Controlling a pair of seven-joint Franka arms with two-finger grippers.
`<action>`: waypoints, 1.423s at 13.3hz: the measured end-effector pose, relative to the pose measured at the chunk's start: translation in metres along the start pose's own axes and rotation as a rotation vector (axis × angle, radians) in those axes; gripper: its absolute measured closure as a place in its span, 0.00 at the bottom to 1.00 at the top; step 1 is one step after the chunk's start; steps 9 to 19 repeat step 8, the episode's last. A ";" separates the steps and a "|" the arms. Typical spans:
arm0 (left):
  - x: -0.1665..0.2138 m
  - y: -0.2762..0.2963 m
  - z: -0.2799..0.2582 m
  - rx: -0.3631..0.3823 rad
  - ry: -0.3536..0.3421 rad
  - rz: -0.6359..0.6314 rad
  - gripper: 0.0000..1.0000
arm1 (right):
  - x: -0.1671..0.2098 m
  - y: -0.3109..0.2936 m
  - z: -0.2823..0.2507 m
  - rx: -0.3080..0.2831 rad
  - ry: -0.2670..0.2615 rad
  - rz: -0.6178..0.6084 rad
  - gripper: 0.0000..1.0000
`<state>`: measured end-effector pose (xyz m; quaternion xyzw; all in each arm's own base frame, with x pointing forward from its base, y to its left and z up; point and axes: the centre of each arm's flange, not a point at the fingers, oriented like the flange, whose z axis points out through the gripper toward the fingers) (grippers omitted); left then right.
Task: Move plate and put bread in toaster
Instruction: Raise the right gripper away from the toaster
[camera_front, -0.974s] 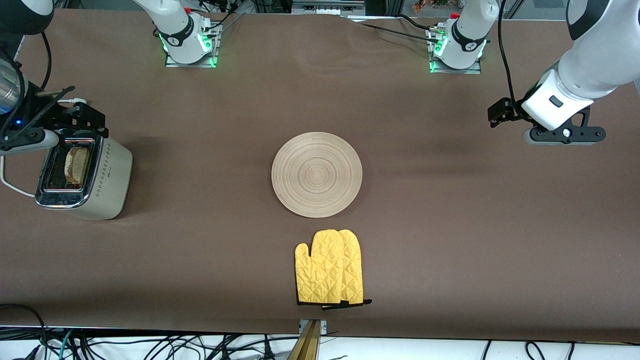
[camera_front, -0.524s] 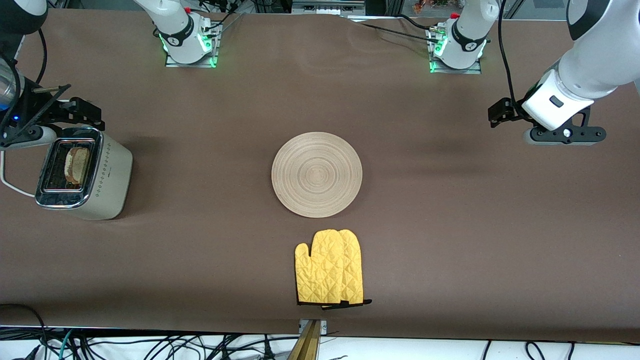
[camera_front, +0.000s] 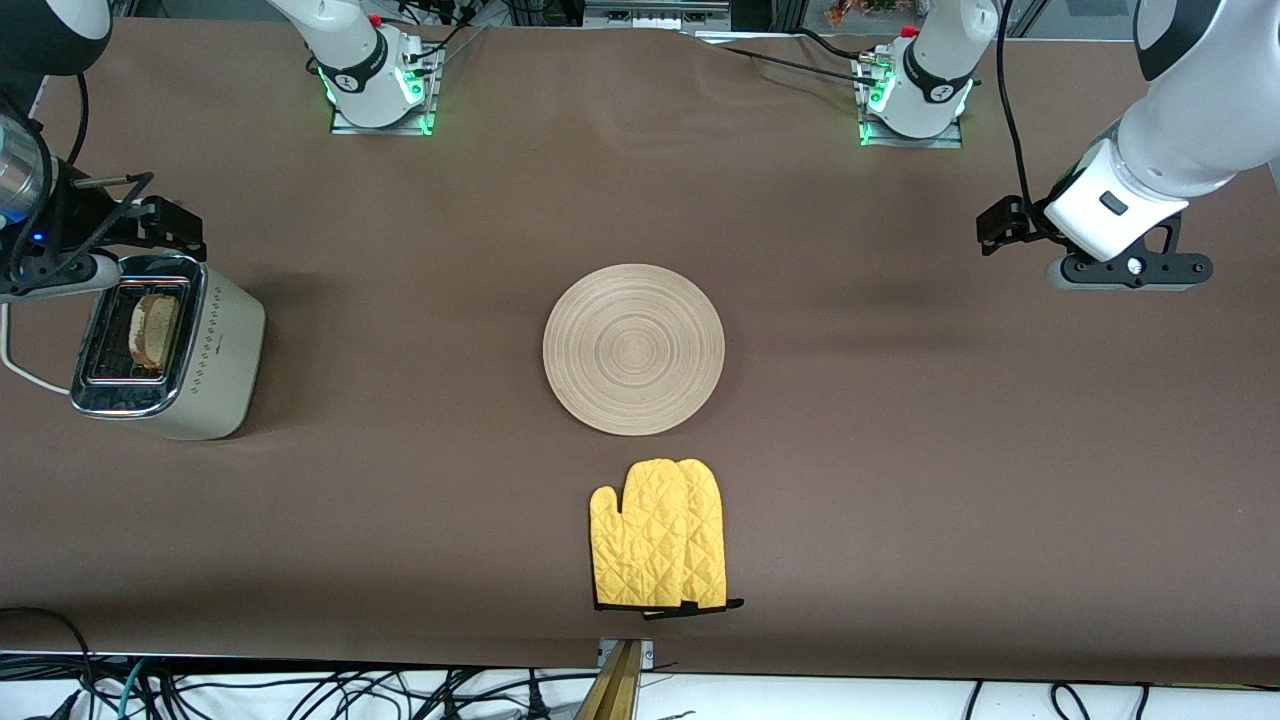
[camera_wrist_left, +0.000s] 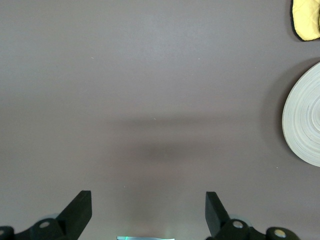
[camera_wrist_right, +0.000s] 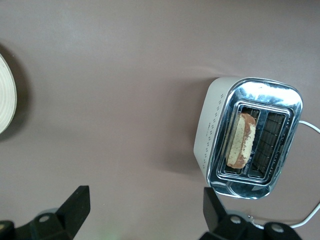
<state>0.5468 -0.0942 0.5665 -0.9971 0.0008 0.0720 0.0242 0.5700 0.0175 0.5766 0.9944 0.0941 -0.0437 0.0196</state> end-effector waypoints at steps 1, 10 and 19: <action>0.000 0.000 0.000 0.000 0.000 0.000 0.00 | 0.000 -0.001 0.000 -0.001 -0.003 -0.002 0.00; 0.000 0.001 0.000 0.000 0.000 0.001 0.00 | 0.000 -0.001 0.003 -0.003 -0.012 0.124 0.00; 0.000 0.001 0.000 0.000 0.000 0.001 0.00 | 0.000 -0.001 0.003 -0.003 -0.012 0.124 0.00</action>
